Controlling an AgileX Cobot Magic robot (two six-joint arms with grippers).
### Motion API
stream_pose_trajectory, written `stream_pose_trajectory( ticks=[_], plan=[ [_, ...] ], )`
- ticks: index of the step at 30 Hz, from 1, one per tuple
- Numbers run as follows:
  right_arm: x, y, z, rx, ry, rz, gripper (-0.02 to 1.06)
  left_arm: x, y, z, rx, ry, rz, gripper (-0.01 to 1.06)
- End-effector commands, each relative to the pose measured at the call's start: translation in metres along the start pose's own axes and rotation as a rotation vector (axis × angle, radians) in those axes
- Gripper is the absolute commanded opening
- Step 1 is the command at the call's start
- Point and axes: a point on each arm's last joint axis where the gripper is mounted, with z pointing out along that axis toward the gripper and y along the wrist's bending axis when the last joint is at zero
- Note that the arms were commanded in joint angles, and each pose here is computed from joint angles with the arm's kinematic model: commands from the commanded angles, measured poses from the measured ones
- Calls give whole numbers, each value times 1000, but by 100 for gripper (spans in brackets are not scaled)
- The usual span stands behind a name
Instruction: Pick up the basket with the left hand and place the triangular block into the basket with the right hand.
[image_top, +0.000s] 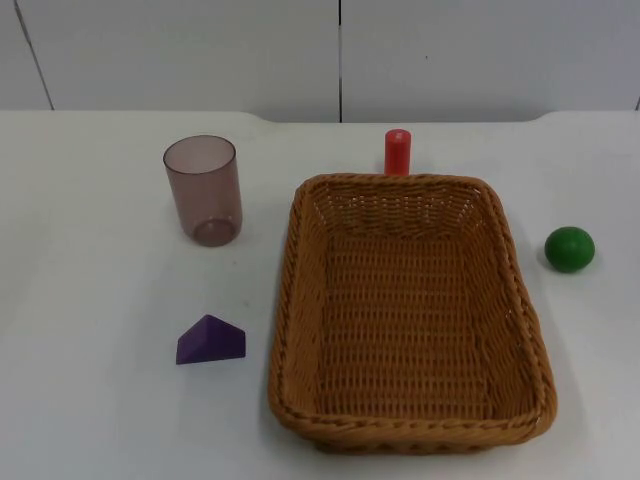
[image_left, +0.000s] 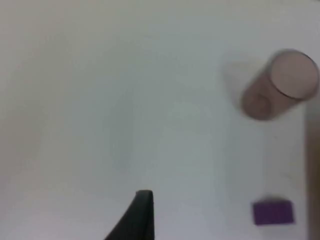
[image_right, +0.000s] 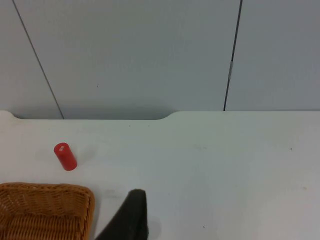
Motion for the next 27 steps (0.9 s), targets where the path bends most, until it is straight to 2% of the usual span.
stream_pose_trajectory(
  ticks=[1, 3, 6, 7, 11, 12, 16, 21, 27],
  plan=[
    [-4, 0, -3, -2, -30, 5, 105, 0, -10, 10, 58, 32, 4, 105],
    [-4, 0, -3, -2, -30, 5, 105, 2, -16, 17, 78, 57, 14, 105],
    [-4, 0, -3, -2, -30, 3, 105, 10, -51, 48, 170, 123, 59, 105],
    [-4, 0, -3, -2, -30, 3, 105, 10, -51, 48, 170, 123, 59, 105],
    [-4, 0, -3, -2, -30, 3, 105, 31, -93, 84, 260, 215, 88, 105],
    [-4, 0, -3, -2, -30, 3, 105, 31, -93, 84, 260, 215, 88, 105],
    [-3, 0, -3, -1, -19, -8, 105, 55, -123, 119, 293, 289, 73, 105],
    [-2, 0, -3, 0, -3, -30, 105, 66, -128, 148, 275, 353, 37, 105],
    [-2, 0, -3, 0, -3, -30, 105, 60, -142, 185, 270, 416, 79, 105]
  ],
)
